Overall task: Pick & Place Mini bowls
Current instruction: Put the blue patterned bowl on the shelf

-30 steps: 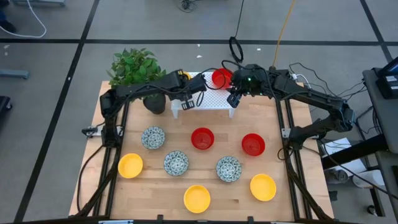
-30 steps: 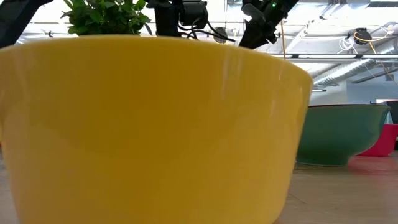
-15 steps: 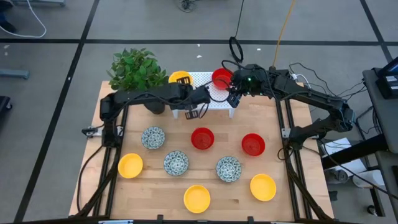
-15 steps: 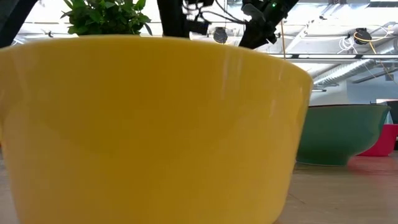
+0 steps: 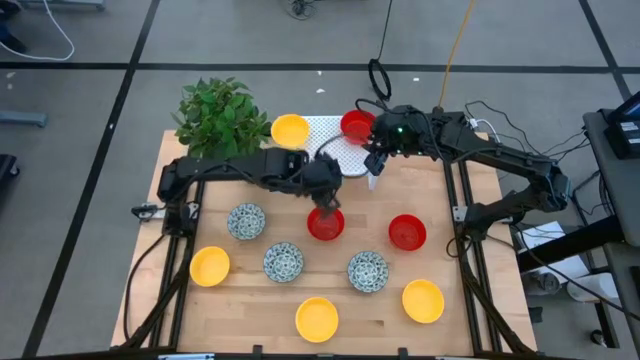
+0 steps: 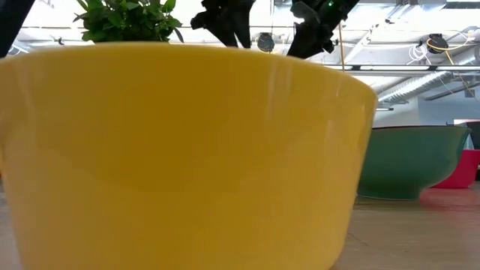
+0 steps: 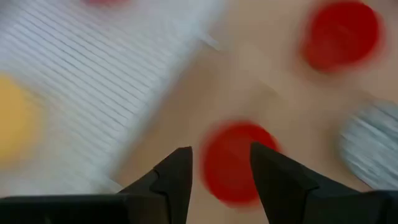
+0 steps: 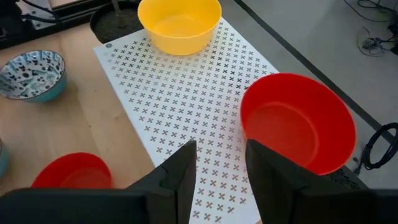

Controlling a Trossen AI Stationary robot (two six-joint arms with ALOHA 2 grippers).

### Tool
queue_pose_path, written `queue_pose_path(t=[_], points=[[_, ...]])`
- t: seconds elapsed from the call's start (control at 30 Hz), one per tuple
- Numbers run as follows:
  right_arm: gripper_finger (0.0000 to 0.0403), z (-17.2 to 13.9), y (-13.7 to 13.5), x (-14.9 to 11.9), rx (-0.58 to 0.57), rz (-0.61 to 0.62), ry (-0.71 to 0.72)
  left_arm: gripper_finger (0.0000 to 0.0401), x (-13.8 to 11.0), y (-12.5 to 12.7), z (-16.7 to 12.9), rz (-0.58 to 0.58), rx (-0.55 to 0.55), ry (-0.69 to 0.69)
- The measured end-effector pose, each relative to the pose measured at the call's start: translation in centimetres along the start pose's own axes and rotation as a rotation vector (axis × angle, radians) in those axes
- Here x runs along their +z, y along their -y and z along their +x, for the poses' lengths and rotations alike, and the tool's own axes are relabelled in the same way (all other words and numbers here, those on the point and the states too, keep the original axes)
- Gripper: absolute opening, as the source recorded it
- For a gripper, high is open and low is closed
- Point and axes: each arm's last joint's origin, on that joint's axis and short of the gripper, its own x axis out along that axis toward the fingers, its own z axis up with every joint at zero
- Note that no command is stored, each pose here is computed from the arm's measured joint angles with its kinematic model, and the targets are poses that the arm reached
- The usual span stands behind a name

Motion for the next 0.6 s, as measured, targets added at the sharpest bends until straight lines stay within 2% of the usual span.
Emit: queue_pose_path(t=[0.07,0.13,0.37,0.47,0.6], points=[[0.0125,0.0,-0.3,-0.1,0.009,-0.009,-0.004,0.0166,-0.9,0.7,-0.2,-0.032,-0.082,-0.093],[0.0125,-0.1,-0.7,-0.1,0.019,-0.017,-0.004,0.0166,-2.0,1.7,-0.1,-0.049,-0.119,-0.165],[0.0125,-0.3,-2.0,-0.5,0.055,-0.054,-0.025,0.0166,-7.5,4.6,0.5,-0.012,-0.046,-0.398],[0.0125,-0.4,-2.5,-0.8,0.067,-0.071,-0.054,0.0166,-10.5,6.2,1.3,0.004,-0.059,-0.519],[0.0125,-0.6,-3.2,-1.0,0.087,-0.088,-0.062,0.0166,-14.1,8.4,2.0,0.055,-0.096,-0.588]])
